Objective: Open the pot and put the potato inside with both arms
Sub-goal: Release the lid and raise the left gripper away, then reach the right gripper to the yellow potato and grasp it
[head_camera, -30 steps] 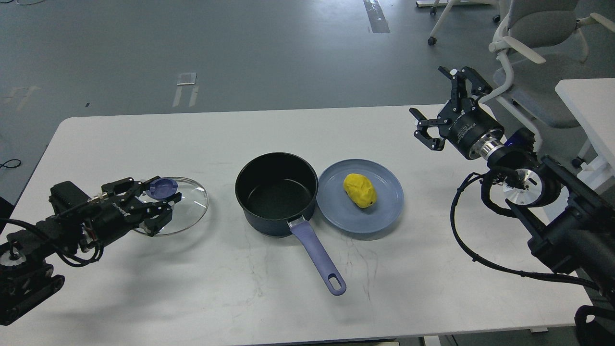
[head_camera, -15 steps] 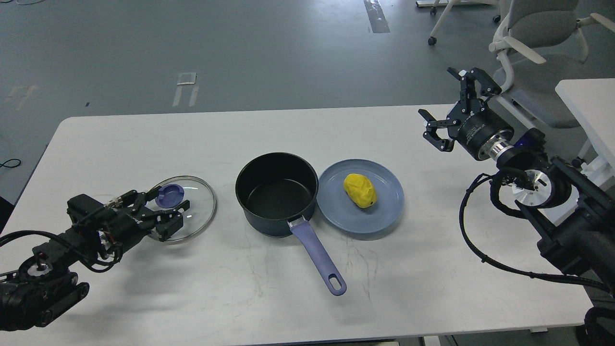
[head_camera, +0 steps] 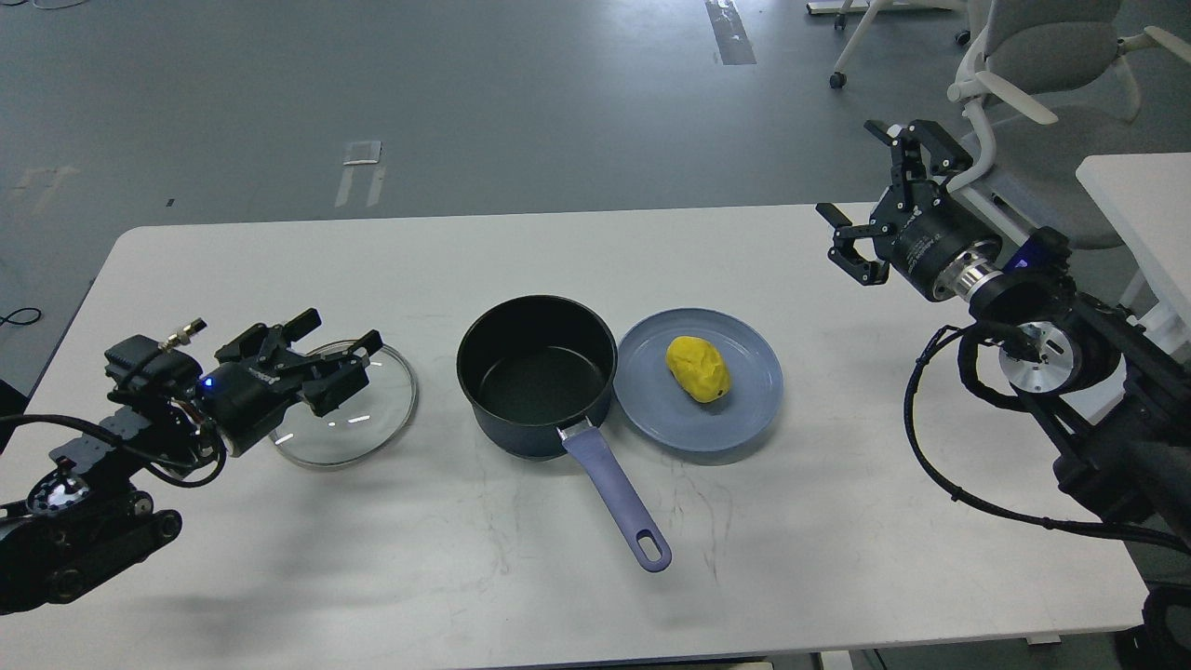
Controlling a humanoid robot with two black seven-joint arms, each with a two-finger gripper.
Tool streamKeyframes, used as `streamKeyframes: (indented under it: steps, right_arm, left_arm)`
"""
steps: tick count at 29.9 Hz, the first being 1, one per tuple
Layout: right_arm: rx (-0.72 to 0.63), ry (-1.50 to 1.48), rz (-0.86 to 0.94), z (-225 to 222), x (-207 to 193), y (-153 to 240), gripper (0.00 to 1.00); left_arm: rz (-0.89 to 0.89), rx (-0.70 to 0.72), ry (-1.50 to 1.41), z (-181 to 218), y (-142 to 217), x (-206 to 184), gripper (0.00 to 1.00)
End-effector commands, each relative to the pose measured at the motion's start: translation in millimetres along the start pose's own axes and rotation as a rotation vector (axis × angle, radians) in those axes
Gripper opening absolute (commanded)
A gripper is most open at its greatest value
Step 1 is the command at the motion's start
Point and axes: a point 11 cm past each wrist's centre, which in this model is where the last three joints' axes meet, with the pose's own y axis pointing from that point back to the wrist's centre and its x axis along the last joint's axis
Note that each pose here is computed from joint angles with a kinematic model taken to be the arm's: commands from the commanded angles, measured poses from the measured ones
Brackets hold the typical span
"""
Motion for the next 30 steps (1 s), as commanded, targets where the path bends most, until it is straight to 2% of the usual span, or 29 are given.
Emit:
streamKeyframes:
  steps: [1, 5, 10, 16, 20, 22, 30]
  right_arm:
    - [-0.052, 0.211, -0.06, 2.2, -8.0, 0.6, 1.0]
    - [-0.098, 0.534, -0.17, 4.2, -18.9, 6.0, 1.0]
    - [-0.168, 0.946, -0.353, 4.7, -31.9, 10.0, 1.0]
    - [-0.28, 1.227, -0.511, 29.0, -35.5, 14.4, 1.0]
    - [-0.312, 1.298, -0.547, 42.8, -33.2, 14.8, 1.0]
    - [-0.304, 1.301, -0.568, 55.5, -45.6, 4.5, 1.0]
    - [-0.326, 1.373, -0.652, 86.2, -72.0, -14.5, 1.0]
  left_arm:
    - [0.129, 0.011, 0.12, 7.4, -16.6, 40.5, 0.98]
    - [0.314, 0.075, 0.328, 2.1, -36.9, 93.4, 0.98]
    - [0.329, 0.053, 0.732, 8.4, -62.8, 127.3, 0.98]
    - [0.298, -0.043, 0.947, 24.0, -74.9, 146.7, 0.98]
    - [0.257, 0.02, 1.101, 23.0, -78.9, 146.4, 0.98]
    - [0.238, 0.056, 1.26, 27.2, -86.5, 142.5, 0.98]
    - [0.131, 0.04, 1.484, 45.5, -98.5, 109.4, 0.98]
